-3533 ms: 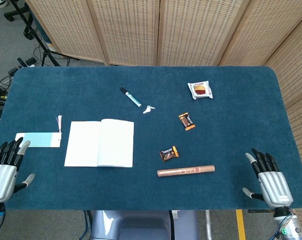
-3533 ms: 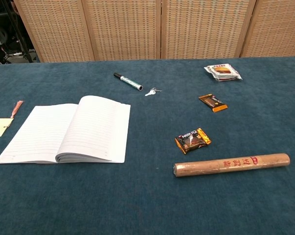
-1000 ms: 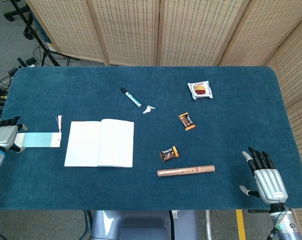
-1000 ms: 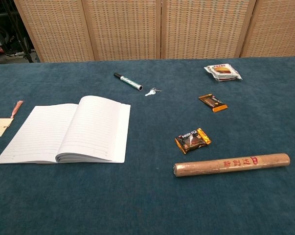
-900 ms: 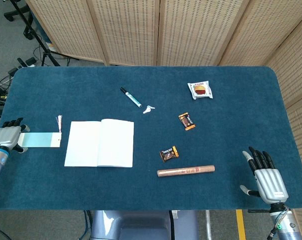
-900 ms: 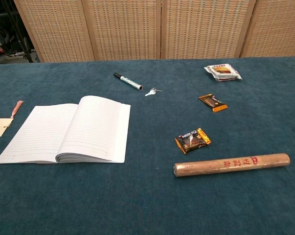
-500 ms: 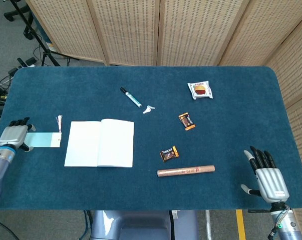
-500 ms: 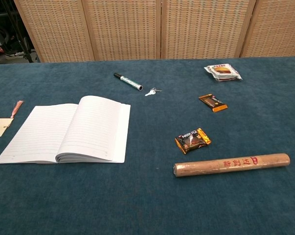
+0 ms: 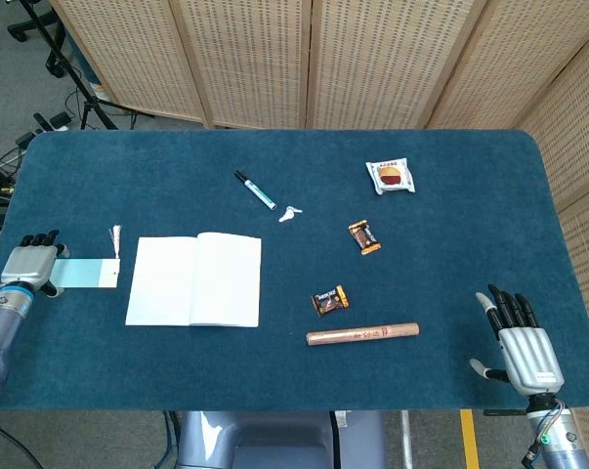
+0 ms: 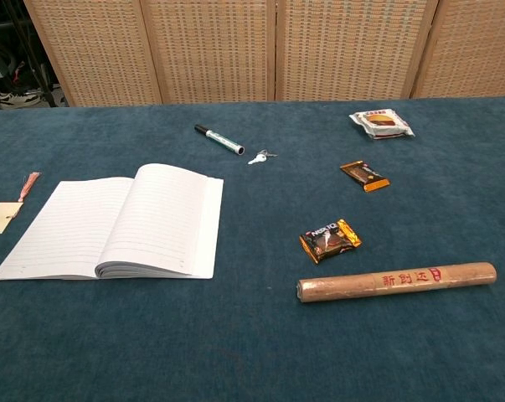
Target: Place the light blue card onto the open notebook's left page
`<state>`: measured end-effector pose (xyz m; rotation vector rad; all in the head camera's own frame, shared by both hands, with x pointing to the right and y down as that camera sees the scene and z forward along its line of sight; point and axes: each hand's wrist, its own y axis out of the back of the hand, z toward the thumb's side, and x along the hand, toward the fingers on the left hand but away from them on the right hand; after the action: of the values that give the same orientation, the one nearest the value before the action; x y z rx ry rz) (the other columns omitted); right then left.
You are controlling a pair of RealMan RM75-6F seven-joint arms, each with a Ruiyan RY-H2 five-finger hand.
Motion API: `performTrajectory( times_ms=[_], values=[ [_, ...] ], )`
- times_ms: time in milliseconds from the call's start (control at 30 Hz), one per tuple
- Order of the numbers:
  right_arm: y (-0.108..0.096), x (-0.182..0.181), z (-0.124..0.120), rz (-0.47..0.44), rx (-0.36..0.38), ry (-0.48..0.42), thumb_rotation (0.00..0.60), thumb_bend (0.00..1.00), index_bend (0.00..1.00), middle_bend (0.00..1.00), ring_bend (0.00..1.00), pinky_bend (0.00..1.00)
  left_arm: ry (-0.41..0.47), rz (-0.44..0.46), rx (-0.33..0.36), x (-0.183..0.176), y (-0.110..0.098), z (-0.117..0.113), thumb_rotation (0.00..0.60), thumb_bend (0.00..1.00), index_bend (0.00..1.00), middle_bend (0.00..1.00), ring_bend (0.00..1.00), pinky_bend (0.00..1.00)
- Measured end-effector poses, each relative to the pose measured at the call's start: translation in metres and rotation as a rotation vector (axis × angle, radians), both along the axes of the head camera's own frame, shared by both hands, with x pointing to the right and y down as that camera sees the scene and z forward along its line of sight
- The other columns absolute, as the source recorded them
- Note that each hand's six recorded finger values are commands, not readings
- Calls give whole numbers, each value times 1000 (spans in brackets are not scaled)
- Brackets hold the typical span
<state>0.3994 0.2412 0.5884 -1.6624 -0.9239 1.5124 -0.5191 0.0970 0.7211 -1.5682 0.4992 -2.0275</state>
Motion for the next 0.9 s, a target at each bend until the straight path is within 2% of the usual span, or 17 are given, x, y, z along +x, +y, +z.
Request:
performTrajectory(
  times_ms=[900],
  values=[
    [-1, -1, 3, 0, -1, 2, 600, 156, 0, 0, 0, 0, -16, 69, -8, 8, 4, 13, 600, 214, 308, 0, 0, 0]
  ],
)
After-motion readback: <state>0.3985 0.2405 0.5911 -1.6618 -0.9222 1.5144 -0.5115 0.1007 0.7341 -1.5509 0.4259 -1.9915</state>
